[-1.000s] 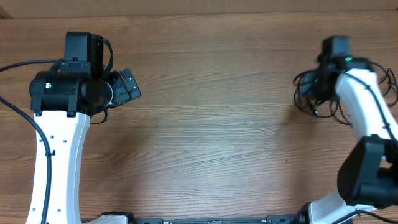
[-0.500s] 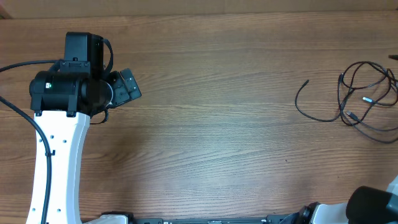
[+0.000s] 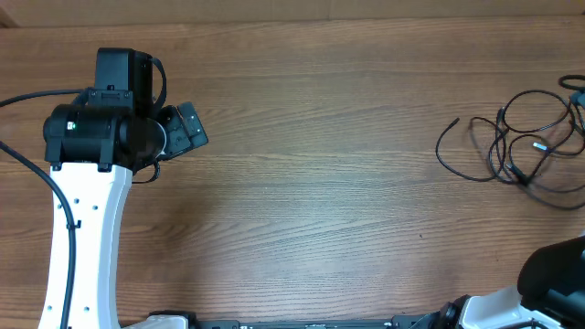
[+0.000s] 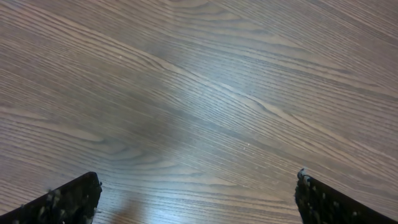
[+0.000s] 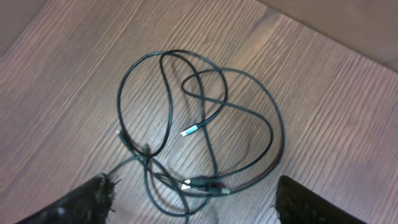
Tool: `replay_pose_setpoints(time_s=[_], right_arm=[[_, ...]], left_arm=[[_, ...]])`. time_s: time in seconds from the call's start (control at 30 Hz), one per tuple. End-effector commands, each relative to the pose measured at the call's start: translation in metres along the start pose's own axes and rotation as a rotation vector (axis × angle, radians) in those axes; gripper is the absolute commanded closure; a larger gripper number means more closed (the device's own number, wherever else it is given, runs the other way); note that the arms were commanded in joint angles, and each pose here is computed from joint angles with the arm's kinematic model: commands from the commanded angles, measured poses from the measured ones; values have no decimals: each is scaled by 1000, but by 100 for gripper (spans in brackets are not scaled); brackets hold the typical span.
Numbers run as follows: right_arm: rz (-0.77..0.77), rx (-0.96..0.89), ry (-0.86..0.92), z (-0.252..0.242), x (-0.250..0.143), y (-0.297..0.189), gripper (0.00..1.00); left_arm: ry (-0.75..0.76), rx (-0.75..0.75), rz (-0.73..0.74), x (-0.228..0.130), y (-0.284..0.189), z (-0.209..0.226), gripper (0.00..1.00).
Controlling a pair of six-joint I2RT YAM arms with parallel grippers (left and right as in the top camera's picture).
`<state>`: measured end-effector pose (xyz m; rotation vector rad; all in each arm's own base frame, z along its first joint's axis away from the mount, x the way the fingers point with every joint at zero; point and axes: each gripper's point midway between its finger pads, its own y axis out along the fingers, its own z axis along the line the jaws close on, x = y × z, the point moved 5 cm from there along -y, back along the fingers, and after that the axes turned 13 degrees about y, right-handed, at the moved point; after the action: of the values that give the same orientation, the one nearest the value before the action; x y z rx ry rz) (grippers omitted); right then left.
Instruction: Untangle cables
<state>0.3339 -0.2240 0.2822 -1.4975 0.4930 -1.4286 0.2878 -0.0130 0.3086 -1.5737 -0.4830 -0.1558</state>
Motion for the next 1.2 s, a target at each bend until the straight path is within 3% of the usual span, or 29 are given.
replay_pose_setpoints(time_s=[0.0, 0.2, 0.37, 0.53, 0.63, 0.83, 0.97, 1.17], right_arm=[[62, 104, -25, 10, -7, -9, 16], [299, 453, -301, 50, -50, -27, 11], [366, 491, -475, 65, -85, -41, 0], [460, 509, -637, 83, -134, -61, 0], [490, 489, -680, 91, -157, -71, 0], [442, 313, -712, 90, -182, -78, 0], [463, 279, -761, 87, -200, -88, 0], [437, 332, -801, 74, -216, -112, 0]], left_arm=[[26, -7, 9, -2, 1, -1, 0], [48, -16, -27, 5, 1, -3, 0], [160, -38, -119, 22, -1, -12, 0], [298, -49, -139, 26, 2, -24, 0], [370, -51, -87, 17, 8, -30, 0], [470, -17, 158, -17, 31, -35, 1], [352, 52, 295, -33, 37, -23, 1], [308, 69, 333, -45, 25, -13, 0]])
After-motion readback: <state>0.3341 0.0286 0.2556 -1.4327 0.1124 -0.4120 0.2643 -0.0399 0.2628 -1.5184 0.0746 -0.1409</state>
